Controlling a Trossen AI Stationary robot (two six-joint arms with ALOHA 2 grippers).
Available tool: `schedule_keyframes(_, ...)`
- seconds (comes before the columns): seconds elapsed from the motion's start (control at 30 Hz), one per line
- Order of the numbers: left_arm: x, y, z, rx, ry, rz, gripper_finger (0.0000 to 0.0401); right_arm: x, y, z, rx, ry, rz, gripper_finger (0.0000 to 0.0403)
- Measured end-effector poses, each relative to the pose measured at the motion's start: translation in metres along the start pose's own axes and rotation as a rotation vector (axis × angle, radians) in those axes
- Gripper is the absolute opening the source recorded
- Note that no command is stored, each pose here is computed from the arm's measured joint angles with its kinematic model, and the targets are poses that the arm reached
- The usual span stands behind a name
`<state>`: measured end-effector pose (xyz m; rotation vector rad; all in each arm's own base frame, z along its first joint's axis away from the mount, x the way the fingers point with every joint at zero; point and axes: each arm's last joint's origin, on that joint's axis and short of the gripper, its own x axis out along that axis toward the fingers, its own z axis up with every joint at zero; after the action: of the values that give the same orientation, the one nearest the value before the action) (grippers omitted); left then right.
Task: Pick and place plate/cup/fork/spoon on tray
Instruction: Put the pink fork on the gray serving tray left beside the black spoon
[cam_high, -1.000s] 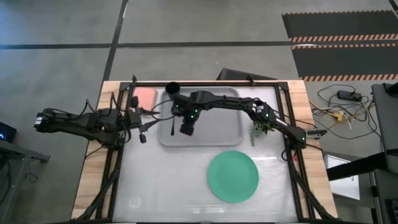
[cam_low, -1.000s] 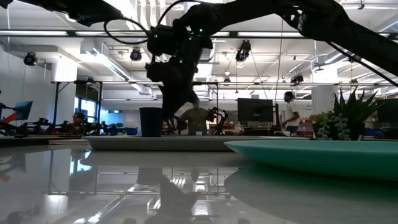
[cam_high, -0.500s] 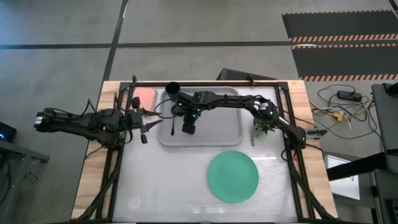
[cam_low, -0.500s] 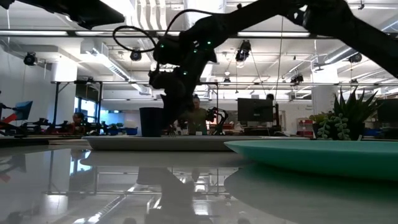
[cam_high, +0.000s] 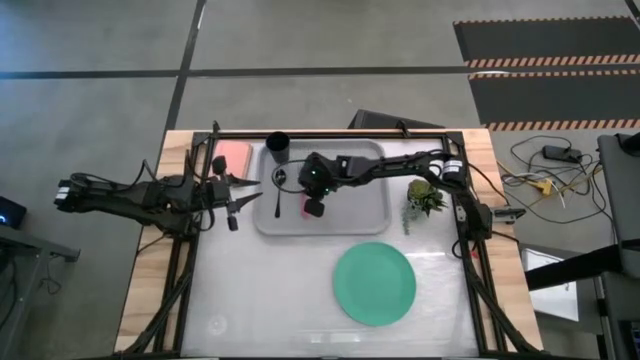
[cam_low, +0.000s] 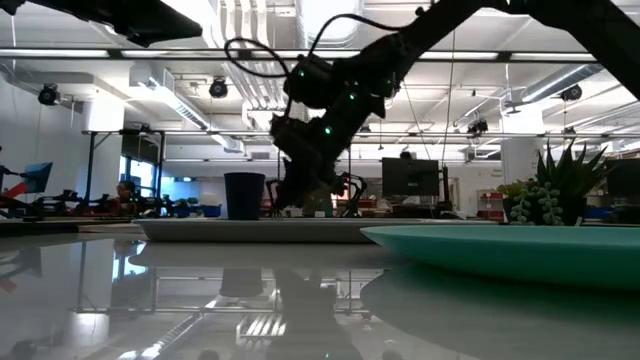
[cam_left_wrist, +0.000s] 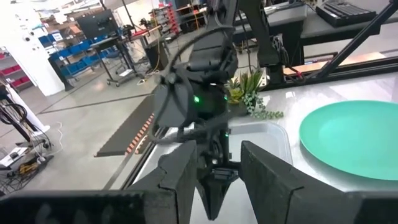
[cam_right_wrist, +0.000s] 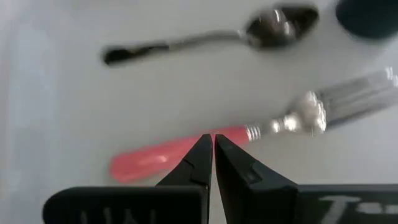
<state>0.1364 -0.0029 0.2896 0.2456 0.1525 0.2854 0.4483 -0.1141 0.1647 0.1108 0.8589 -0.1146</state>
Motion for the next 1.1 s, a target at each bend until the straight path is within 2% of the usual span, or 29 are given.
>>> schedule_keyframes(0.17,0.000,0.000,0.000,0.001,0.002,0.000,0.0109,0.009,-0.007,-0.013,0.055,0.029,-0.090,0.0008)
schedule_keyframes(0.73,0.001,0.000,0.000,0.009,0.004,-0.002,0.0109,0.024,-0.006,-0.022,0.070,0.053,-0.078,0.0008)
schedule_keyframes(1.1,0.001,0.000,0.000,0.009,0.005,-0.001,0.0109,0.025,-0.005,-0.014,0.079,-0.023,-0.060,0.0008)
